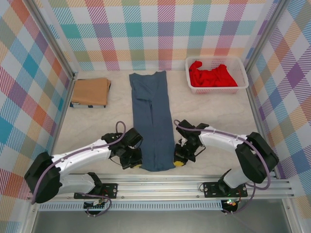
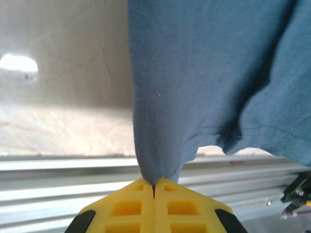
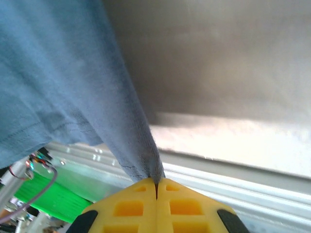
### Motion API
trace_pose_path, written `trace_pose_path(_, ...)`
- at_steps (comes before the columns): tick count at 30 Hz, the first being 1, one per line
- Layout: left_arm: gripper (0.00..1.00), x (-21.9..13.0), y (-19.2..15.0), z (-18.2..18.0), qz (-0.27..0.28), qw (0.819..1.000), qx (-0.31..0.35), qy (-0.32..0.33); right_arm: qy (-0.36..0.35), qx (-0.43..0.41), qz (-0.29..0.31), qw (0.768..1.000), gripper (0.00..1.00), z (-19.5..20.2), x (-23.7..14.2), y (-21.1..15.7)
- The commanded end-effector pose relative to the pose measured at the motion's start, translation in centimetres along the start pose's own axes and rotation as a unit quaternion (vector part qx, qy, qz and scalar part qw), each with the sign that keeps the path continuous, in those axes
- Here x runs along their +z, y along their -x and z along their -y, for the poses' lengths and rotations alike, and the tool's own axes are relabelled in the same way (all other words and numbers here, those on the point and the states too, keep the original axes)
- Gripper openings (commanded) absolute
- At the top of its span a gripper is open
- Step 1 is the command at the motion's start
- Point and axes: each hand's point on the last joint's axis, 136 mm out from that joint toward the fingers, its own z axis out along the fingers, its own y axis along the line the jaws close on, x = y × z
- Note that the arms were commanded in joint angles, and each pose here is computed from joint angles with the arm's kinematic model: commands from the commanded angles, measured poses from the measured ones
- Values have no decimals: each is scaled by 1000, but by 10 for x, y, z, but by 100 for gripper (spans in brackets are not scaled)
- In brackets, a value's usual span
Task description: Fold and stack the t-shirts
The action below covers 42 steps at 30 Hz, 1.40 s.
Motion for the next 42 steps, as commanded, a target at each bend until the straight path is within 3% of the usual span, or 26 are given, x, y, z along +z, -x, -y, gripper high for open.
trace_pose_path(1, 0, -13, -24, -11, -29, 999, 16, -3, -14, -25, -37, 999, 0, 4, -12, -33)
trace_pose_path(9, 0, -70, -11, 18, 58, 996, 35, -61, 27, -37, 14, 999, 0, -31, -56, -40)
trace_pose_path(16, 0, -107, 48, 45, 154, 984, -13, -83, 64, -27, 86, 994, 0, -70, -104, 14)
trace_pose_path(25, 0, -118, 145, 55, 205, 964, -94, -138, 77, -26, 136, 987, 0, -112, -135, 103)
trace_pose_path(35, 0, -89, 236, 59, 194, 972, -79, -104, 83, 8, 142, 986, 0, -116, -132, 189)
trace_pose_path(42, 0, -66, 273, 56, 178, 978, -77, -79, 81, 18, 142, 986, 0, -113, -122, 237)
